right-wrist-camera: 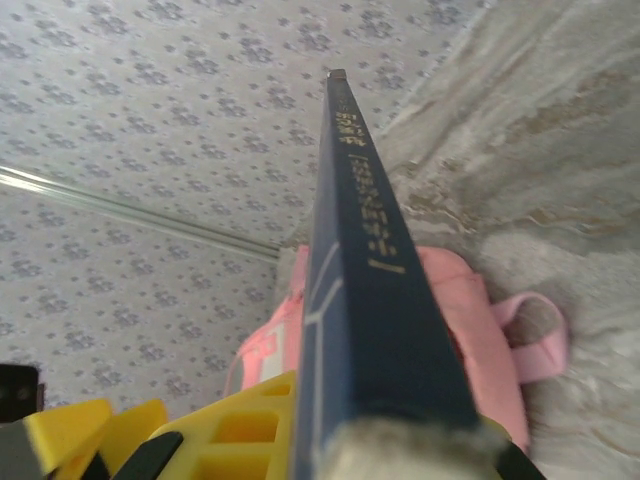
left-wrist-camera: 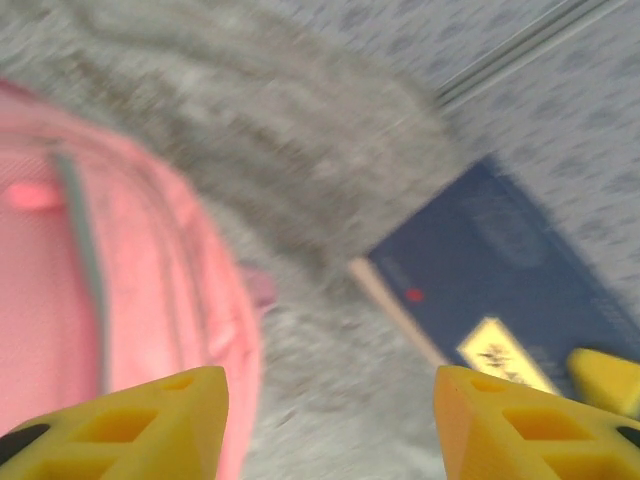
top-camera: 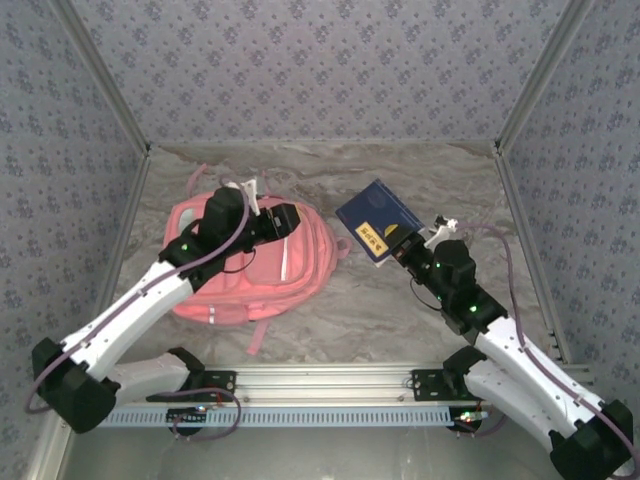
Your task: Pack the student bag
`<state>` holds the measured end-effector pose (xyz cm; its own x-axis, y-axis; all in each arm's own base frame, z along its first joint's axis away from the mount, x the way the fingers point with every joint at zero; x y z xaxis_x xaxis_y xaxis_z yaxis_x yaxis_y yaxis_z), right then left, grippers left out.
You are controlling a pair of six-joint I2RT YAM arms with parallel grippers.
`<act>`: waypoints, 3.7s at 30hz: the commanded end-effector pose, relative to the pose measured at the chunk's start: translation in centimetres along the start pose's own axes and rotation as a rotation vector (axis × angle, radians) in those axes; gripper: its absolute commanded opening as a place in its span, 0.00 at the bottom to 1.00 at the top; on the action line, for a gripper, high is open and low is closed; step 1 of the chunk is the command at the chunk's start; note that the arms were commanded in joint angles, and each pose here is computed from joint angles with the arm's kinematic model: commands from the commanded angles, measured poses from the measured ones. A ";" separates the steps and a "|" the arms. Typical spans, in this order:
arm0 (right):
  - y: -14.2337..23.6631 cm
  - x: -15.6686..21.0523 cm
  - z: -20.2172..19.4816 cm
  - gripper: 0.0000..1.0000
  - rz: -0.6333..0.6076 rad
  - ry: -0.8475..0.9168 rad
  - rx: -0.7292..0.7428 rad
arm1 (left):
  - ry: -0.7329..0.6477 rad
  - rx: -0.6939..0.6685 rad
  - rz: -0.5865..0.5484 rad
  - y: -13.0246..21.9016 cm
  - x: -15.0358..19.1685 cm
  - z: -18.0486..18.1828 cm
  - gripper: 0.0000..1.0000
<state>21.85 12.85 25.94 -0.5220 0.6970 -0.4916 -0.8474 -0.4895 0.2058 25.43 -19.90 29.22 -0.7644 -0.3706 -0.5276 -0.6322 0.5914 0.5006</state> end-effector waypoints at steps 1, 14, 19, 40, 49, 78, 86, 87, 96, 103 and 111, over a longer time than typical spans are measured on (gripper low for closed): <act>0.5 1.1 -1.3 0.00 0.083 -0.023 0.036 | 0.008 -0.192 0.233 -1.1 2.5 4.1 0.59; 0.8 2.4 -2.8 0.00 0.181 -0.039 0.077 | 0.064 -0.255 0.355 -6.3 2.6 5.8 0.50; 1.1 2.6 -3.5 0.00 0.187 -0.049 0.087 | 0.059 -0.261 0.377 -7.5 2.5 5.8 0.48; 1.7 2.5 -4.5 0.00 0.180 -0.049 0.112 | -0.042 -0.316 0.486 -11.4 2.3 7.5 0.00; 5.0 -0.3 -2.6 0.00 0.120 0.160 0.258 | -0.308 -0.092 0.607 -9.8 3.1 -1.5 0.00; 8.2 1.0 4.8 0.00 0.319 0.248 -0.210 | -0.362 0.458 0.429 5.3 -3.3 -10.6 0.00; 3.9 3.2 3.7 0.00 0.408 0.066 -0.405 | -0.363 0.532 0.435 6.0 -3.7 -11.2 0.00; 3.1 3.3 3.4 0.00 0.414 0.026 -0.427 | -0.363 0.538 0.434 6.1 -3.7 -11.3 0.00; -2.5 5.4 1.7 0.00 0.433 -0.042 -0.387 | -0.357 0.569 0.435 6.3 -3.8 -11.3 0.00; -6.8 8.2 0.0 0.00 0.429 0.026 -0.181 | -0.353 0.587 0.429 6.3 -3.8 -11.3 0.00; -12.6 12.1 1.3 0.16 0.449 -0.009 -0.120 | -0.342 0.610 0.427 6.1 -4.0 -11.6 0.00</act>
<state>24.74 26.16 17.23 -0.8679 0.3560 -0.3465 -0.4715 -0.8100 0.3488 24.74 -22.81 36.35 -0.8989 0.1690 -0.4042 -0.0682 0.8574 0.5101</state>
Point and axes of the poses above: each hand's point on the last joint's axis, 136 mm out from that joint toward the fingers, its own y axis back along the fingers, its own z axis along the line the jaws close on, x = y × z, the point moved 6 cm from there along y, back along the fingers, and after that the axes turned 4 degrees about y, right-handed, at the moved point
